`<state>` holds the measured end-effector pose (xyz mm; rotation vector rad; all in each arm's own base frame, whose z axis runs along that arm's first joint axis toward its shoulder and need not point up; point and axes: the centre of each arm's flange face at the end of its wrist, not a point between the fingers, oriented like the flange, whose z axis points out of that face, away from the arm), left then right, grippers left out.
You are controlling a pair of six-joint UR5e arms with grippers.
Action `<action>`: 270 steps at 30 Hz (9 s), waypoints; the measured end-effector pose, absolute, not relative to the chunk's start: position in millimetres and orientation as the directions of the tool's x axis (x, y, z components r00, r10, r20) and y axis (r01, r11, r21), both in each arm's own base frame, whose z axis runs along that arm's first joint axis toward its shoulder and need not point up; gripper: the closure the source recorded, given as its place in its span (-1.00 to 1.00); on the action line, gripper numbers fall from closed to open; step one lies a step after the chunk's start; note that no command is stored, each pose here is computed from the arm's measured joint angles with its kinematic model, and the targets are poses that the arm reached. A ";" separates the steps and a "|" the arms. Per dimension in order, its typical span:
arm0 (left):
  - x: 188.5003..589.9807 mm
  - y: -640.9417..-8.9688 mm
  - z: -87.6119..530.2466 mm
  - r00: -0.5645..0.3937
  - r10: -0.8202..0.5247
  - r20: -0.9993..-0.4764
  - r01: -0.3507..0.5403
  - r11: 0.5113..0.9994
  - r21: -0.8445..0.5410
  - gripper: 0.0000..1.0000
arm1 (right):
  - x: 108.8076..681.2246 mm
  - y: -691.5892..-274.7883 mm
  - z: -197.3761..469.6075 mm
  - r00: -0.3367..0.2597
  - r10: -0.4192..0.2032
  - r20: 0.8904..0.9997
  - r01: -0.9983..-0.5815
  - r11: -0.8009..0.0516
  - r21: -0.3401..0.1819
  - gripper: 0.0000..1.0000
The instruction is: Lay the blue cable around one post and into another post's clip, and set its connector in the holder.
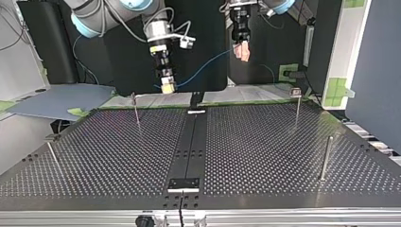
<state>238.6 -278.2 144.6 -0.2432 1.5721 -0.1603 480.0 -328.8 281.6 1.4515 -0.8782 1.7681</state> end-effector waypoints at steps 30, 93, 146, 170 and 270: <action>305.2 -285.2 318.6 0.223 -0.456 -0.862 -0.051 0.877 -0.477 -1.00 | 467.4 -328.4 349.9 -0.142 0.093 0.986 -0.811 -0.582 -0.062 1.00; 388.6 -117.6 476.2 0.191 -0.467 -0.863 -0.114 0.863 -0.492 -1.00 | 572.9 -317.1 457.3 -0.215 0.161 0.963 -0.688 -0.725 -0.032 1.00; 483.8 25.9 458.9 0.215 -0.566 -0.796 -0.111 0.796 -0.596 -1.00 | 641.1 -327.0 456.3 -0.278 0.194 0.941 -0.661 -0.749 -0.041 1.00; 499.6 32.0 453.4 0.214 -0.611 -0.762 -0.050 0.772 -0.633 -1.00 | 684.3 -344.8 466.6 -0.312 0.196 0.930 -0.643 -0.763 -0.055 1.00; 542.5 -11.6 400.1 0.118 -0.623 -0.774 -0.073 0.771 -0.632 -1.00 | 601.7 -505.7 244.9 -0.306 0.103 0.946 -0.941 -0.179 -0.285 1.00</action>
